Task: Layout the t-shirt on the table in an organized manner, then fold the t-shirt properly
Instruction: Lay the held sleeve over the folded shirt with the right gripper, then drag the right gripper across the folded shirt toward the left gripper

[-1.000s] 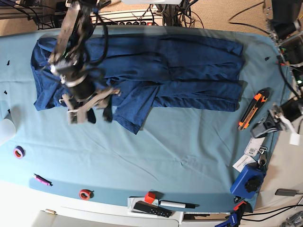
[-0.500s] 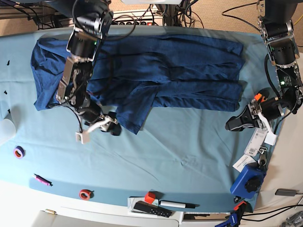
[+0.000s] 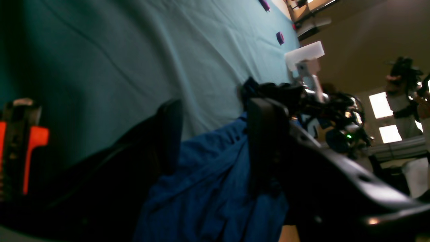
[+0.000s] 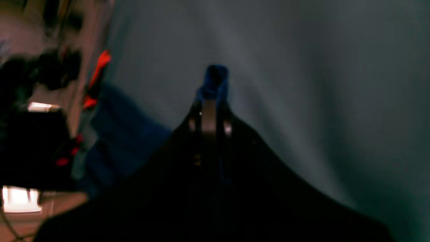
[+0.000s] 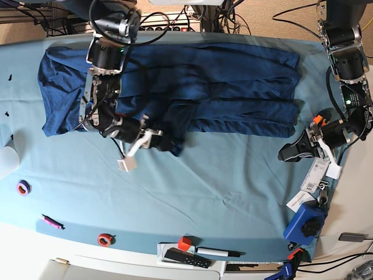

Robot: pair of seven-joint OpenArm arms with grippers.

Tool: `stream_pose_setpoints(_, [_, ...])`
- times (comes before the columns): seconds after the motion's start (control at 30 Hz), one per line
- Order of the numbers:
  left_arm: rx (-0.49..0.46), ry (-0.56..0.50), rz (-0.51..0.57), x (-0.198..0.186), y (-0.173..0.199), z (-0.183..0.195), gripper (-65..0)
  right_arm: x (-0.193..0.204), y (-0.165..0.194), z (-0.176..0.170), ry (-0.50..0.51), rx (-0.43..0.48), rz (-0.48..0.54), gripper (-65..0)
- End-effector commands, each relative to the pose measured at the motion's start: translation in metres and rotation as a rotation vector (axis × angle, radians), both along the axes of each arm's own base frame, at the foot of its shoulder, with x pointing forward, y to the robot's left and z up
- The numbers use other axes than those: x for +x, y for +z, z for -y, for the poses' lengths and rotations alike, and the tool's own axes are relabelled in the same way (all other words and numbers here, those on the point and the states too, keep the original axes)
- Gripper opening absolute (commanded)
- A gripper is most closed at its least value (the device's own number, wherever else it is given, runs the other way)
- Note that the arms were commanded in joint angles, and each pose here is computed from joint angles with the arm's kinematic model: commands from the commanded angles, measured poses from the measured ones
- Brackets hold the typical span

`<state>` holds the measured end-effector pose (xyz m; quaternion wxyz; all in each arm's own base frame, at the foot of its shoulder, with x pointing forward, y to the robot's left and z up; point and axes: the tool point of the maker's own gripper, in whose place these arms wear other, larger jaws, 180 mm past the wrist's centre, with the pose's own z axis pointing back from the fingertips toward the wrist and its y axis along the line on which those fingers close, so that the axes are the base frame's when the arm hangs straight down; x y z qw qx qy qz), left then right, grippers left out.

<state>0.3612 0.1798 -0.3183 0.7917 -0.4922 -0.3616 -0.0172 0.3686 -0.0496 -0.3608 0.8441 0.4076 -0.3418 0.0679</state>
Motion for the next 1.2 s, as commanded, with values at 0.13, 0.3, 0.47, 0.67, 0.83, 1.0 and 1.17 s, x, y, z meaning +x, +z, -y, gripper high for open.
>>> stream_pose_setpoints(0.13, [-0.010,0.018,0.063,0.011,0.020,-0.007,-34.5,0.016,0.065,-0.024,0.034,0.028,0.188,-65.0])
stream_pose_setpoints(0.3, [-0.004,0.020,0.062,0.010,0.021,-0.010,-34.5,0.003,0.080,-0.061,0.146,0.042,0.226,-65.0])
stream_pose_setpoints(0.47, [0.002,0.022,0.063,0.010,0.021,-0.012,-34.5,-0.022,0.074,-0.118,0.329,-0.012,0.256,-65.0])
stream_pose_setpoints(0.67, [0.003,0.021,0.062,0.010,0.021,-0.012,-34.5,-0.046,0.076,-0.176,0.482,-0.064,0.365,-65.0])
stream_pose_setpoints(0.83, [0.003,0.022,0.063,0.010,0.021,-0.012,-34.5,-0.070,0.080,-0.208,0.581,-0.045,0.413,-65.0])
stream_pose_setpoints(1.0, [0.003,0.022,0.063,0.010,0.021,-0.012,-34.5,-0.081,0.103,-0.232,0.588,0.060,0.502,-65.0])
stream_pose_setpoints(1.17, [0.011,0.024,0.063,0.010,0.022,-0.016,-34.5,-0.088,0.114,-0.248,0.622,0.064,0.586,-65.0])
